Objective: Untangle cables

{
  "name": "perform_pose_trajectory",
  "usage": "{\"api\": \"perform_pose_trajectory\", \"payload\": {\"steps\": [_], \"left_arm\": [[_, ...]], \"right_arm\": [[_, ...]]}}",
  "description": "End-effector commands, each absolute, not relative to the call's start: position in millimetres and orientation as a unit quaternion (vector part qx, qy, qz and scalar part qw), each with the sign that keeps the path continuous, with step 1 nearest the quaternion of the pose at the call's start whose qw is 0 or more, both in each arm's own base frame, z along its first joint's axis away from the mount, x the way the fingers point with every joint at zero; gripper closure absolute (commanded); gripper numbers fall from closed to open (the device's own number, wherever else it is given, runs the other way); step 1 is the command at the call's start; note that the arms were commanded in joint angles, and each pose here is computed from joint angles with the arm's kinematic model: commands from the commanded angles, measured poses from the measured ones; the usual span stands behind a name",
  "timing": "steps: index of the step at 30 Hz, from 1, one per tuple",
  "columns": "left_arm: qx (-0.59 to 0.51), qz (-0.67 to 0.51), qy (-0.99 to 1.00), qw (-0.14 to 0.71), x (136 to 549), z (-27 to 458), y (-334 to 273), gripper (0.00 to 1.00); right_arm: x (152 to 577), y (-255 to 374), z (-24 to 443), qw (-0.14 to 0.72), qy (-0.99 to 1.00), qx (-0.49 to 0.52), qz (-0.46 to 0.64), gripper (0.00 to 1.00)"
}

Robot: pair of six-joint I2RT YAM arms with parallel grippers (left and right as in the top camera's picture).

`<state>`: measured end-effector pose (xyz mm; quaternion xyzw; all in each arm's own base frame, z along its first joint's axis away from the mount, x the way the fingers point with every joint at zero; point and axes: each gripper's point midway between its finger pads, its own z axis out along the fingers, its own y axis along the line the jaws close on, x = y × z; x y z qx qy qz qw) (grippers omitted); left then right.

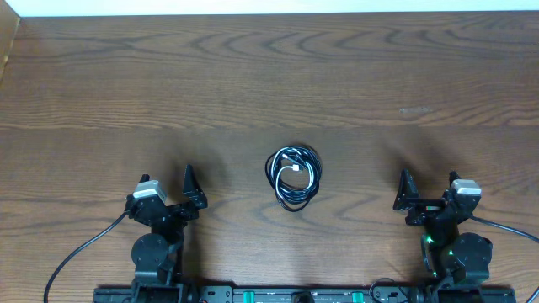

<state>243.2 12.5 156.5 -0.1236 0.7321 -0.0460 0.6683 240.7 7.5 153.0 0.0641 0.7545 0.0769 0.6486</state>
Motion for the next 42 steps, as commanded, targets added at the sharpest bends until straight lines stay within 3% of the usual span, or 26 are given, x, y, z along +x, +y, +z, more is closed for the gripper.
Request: {"api": "perform_pose_trajectory", "payload": {"steps": [1,18,24,28,32,36,42], "left_arm": [[-0.12,-0.039,0.75,0.649,243.4,136.6,12.8,0.04],[-0.121,-0.039,0.75,0.649,243.4,136.8,12.8,0.04],[-0.072,-0.131,0.746,0.649,244.3,144.6,-21.7,0.04],[-0.12,-0.163,0.761,0.617,242.2,137.4,-21.0,0.04],[-0.126,-0.17,0.784,0.584,242.4,150.0,-24.7,0.04],[-0.113,-0.159,0.79,0.581,260.1,219.8,-25.8,0.04],[-0.119,-0.152,0.843,0.502,286.0,251.3,-31.2,0.04]], "right_arm": [[240.6,8.7,152.1,0.648,0.754,0.065,0.081,0.01],[240.6,10.2,152.5,0.648,0.753,0.069,0.09,0.01],[240.3,27.5,163.7,0.658,0.74,0.038,0.133,0.01],[240.8,35.1,168.0,0.656,0.738,0.031,0.157,0.01],[243.4,42.6,170.5,0.624,0.753,0.055,0.201,0.01],[260.6,50.0,216.0,0.598,0.773,0.042,0.208,0.01],[292.2,96.4,246.3,0.432,0.858,-0.028,0.277,0.01]]}}
